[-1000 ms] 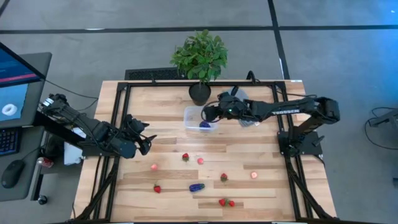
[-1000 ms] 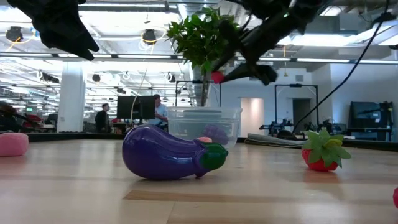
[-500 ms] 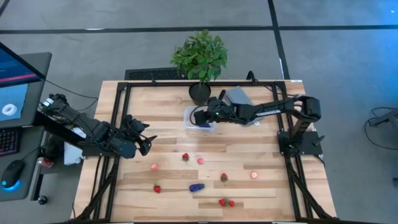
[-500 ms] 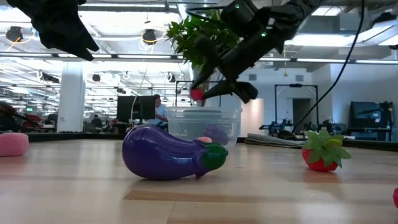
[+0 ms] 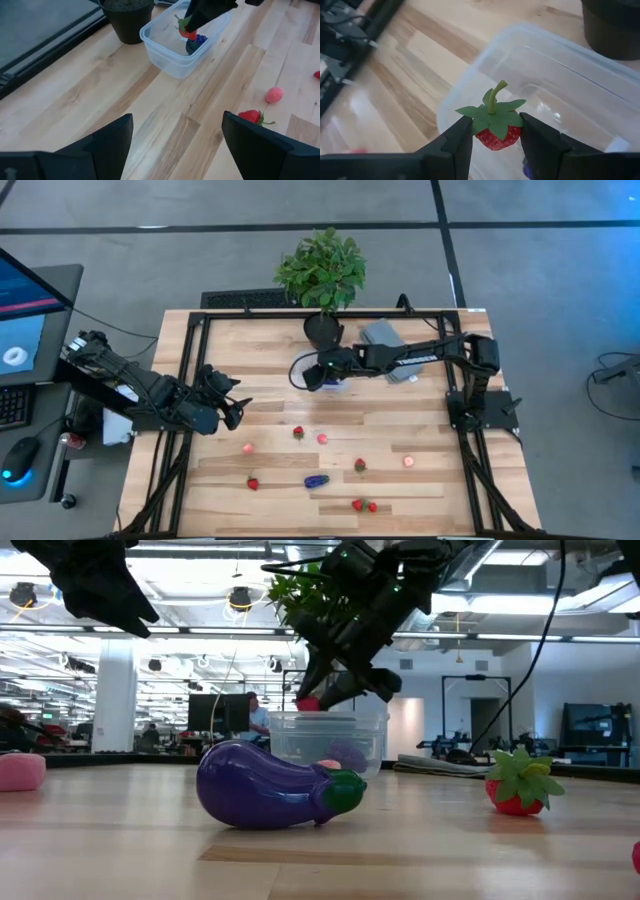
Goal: Pick and placing Produce into tupperware
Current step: Put the red strawberry into the transparent bin
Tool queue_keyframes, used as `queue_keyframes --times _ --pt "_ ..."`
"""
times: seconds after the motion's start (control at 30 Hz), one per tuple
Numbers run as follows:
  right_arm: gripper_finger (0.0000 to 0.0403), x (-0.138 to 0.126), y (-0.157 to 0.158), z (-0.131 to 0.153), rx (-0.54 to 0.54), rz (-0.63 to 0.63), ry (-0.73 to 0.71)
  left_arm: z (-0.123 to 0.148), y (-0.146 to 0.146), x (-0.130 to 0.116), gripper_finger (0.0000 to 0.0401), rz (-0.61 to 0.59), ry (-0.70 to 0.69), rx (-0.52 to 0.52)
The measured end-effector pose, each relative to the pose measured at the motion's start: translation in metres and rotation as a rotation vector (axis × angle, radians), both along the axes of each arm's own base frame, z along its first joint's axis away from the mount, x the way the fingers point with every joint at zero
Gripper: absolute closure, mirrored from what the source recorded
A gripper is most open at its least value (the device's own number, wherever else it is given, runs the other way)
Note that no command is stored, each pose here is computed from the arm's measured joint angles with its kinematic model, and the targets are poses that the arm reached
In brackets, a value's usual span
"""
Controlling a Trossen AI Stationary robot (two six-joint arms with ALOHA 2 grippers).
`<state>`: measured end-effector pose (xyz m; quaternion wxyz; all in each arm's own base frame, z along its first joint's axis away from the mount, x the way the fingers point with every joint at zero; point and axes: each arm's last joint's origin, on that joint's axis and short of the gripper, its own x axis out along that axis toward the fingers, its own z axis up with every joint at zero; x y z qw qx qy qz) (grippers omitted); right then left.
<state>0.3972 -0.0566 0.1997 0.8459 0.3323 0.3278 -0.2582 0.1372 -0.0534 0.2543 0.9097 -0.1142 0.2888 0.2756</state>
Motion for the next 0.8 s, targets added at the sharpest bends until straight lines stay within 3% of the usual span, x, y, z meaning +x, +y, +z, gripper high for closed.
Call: queue_keyframes --times 0.8 --pt "0.0191 -0.0026 0.0008 -0.0023 -0.004 0.012 0.042 0.0000 0.0000 0.0000 0.0107 0.001 -0.001 0.003"
